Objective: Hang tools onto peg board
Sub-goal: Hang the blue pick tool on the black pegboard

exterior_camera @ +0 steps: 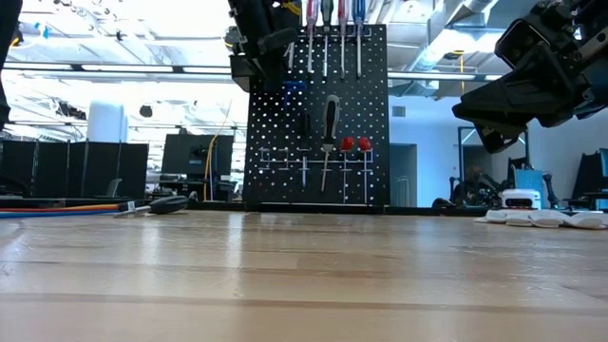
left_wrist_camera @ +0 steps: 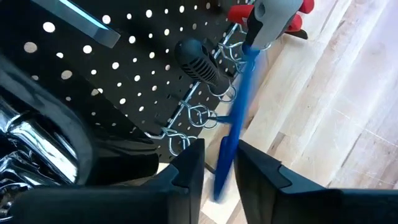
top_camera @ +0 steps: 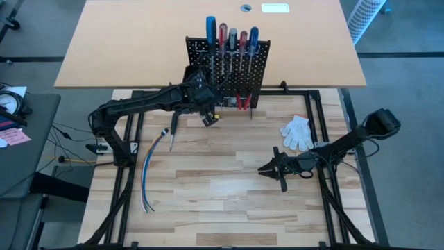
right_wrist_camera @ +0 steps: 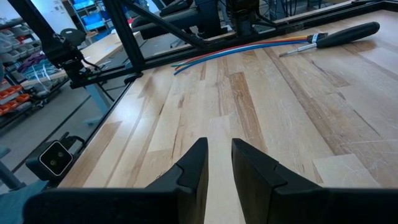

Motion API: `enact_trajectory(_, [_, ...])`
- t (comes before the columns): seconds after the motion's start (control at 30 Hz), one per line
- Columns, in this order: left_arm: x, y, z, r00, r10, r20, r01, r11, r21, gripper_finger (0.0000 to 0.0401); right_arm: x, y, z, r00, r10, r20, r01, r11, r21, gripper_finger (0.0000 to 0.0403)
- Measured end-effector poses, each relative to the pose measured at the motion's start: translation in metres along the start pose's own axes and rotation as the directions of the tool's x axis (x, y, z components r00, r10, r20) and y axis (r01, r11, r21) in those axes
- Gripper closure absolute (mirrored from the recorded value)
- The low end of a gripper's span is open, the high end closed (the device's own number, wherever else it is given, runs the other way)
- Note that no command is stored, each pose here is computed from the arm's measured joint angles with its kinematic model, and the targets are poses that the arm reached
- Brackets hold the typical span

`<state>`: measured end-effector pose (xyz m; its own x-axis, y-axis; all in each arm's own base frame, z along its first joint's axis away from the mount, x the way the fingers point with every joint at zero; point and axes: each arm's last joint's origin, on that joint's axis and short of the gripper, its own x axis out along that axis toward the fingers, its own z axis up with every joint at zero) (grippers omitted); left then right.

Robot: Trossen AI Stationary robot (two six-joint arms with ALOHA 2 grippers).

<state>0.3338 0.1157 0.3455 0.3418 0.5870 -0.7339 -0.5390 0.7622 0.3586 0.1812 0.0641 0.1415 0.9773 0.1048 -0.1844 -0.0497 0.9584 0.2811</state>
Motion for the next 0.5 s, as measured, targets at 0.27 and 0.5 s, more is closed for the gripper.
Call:
enact_trajectory(0.27, [-0.0003, -0.0002, -0.0002, 1.000, 0.014, -0.001, -0.014, 1.000, 0.003, 0.0303, 0.0000, 0.0000, 0.0000, 1.000, 0.000, 0.000, 0.000, 1.000, 0.000, 0.0324])
enact_trajectory(0.5, [-0.0048, -0.0089, -0.0013, 1.000, 0.028, 0.005, -0.028, 0.999, 0.043, 0.0303, 0.0000, 0.0000, 0.0000, 1.000, 0.000, 0.000, 0.000, 1.000, 0.000, 0.0324])
